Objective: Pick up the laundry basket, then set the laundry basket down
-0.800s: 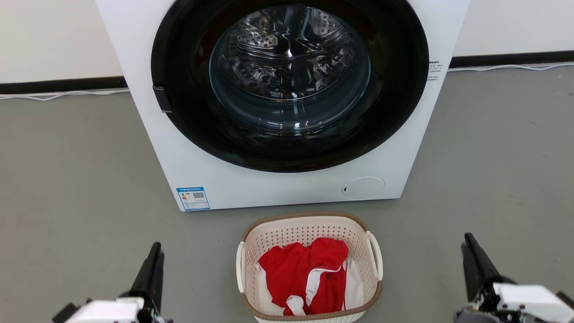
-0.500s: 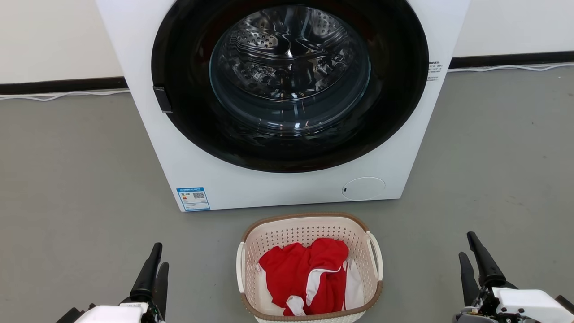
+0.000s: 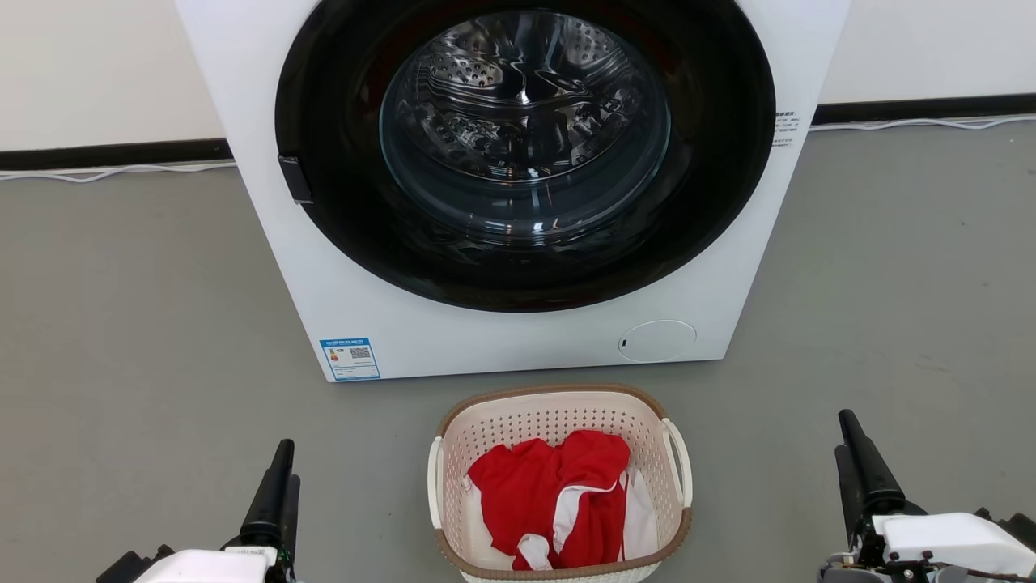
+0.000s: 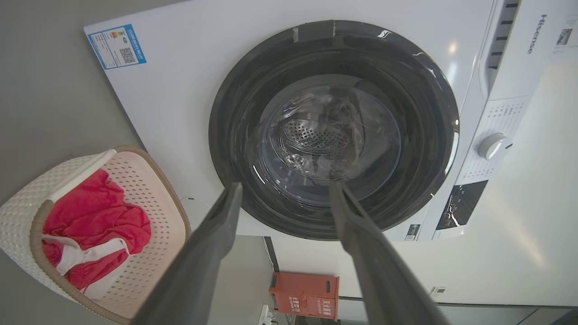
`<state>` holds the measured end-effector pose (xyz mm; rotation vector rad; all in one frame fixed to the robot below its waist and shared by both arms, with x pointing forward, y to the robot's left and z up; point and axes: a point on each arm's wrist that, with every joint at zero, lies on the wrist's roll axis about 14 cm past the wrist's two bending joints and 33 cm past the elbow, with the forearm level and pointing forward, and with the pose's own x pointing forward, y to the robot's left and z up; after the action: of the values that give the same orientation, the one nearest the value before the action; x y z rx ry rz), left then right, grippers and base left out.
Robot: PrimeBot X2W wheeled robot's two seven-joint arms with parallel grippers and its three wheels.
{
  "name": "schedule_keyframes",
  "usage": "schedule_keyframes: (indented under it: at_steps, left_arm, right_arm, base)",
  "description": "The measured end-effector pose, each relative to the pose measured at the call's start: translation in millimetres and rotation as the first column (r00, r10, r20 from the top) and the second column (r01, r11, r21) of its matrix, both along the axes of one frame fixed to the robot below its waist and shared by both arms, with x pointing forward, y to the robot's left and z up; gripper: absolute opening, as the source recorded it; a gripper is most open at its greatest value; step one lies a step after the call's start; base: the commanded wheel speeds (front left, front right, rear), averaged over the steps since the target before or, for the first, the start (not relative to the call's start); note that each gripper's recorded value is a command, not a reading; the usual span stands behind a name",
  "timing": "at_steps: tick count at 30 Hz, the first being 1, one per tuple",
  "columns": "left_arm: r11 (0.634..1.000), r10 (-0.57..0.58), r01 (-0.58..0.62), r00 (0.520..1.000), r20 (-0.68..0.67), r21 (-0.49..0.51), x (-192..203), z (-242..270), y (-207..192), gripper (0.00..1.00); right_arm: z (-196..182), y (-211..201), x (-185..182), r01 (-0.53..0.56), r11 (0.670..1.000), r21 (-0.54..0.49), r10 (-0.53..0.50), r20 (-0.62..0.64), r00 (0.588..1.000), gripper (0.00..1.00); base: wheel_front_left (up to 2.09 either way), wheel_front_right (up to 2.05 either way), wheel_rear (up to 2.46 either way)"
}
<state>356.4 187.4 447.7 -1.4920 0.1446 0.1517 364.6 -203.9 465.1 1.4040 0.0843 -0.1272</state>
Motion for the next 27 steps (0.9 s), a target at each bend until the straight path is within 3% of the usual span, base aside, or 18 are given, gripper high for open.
schedule_keyframes:
  at_steps: [12, 27]
  left_arm:
    - [0.988, -0.003, 0.004, 1.000, -0.005, 0.154, -0.6, 0.2, 5.3, 1.00]
    - [0.935, -0.023, 0.025, 1.000, -0.011, 0.352, 0.7, 4.4, 6.5, 1.00]
  right_arm:
    - [4.3, 1.7, 1.1, -0.034, 0.977, -0.212, 0.034, 0.000, 0.999, 1.00]
    - [12.3, 0.1, 2.6, -0.056, 0.887, -0.459, 0.066, 0.007, 0.998, 1.00]
  base:
    - [0.00, 0.00, 0.00]
    - [0.00, 0.00, 0.00]
